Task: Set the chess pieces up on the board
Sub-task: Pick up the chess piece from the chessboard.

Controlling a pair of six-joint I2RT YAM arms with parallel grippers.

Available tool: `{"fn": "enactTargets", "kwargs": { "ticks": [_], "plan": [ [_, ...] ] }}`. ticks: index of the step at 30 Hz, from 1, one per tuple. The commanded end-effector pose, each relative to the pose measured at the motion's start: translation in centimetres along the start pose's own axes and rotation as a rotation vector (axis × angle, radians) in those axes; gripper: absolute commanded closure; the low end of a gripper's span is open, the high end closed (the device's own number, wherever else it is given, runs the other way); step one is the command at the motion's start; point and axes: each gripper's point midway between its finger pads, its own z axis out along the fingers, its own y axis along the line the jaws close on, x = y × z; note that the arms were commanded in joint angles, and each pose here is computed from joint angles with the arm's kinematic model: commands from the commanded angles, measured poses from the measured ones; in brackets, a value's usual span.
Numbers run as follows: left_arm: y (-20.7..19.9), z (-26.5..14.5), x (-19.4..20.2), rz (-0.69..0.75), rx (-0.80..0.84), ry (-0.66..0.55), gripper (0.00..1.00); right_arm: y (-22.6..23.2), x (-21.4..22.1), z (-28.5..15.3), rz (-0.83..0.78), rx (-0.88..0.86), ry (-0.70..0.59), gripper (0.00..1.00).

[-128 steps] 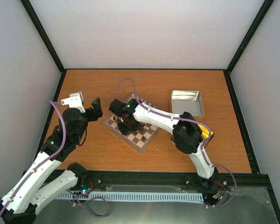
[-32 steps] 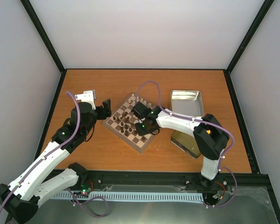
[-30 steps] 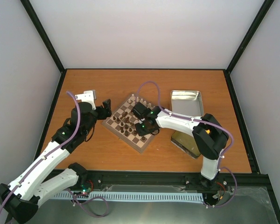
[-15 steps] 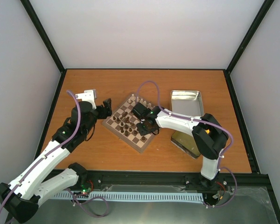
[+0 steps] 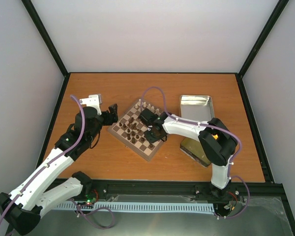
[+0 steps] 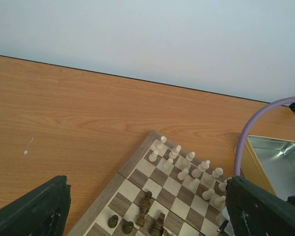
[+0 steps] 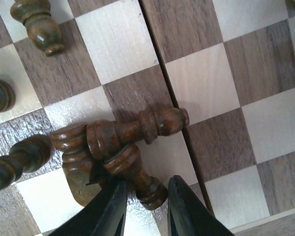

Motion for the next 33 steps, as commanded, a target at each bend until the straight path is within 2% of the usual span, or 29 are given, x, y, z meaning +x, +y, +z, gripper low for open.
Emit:
{"fn": "enactTargets", "kwargs": {
  "ticks": [1, 8, 19, 27, 33],
  "plan": [
    [-0.6, -0.7, -2.0, -0.02, 0.025, -0.053, 0.13, -0.5, -0.1, 0.5, -0.029, -0.01, -0.014, 0.75],
    [-0.8, -0.6, -2.1, -0.022, 0.031, -0.051, 0.13, -1.0, 0.0, 0.6, -0.044, -0.019, -0.026, 0.88],
    [-1.3, -0.2, -0.9, -0.047, 0.069, -0.011, 0.13, -0.6, -2.0, -2.4, -0.053, -0.065, -0.199, 0.92],
    [-3.4, 0.9, 3.4, -0.134, 0.204, 0.14, 0.13, -0.2, -3.2, -5.1, -0.025, -0.121, -0.374, 0.92],
    [-6.0, 1.3, 6.4, -0.188, 0.358, 0.257, 0.13, -0.3, -3.4, -6.3, -0.013, -0.14, -0.44, 0.92]
  ]
}}
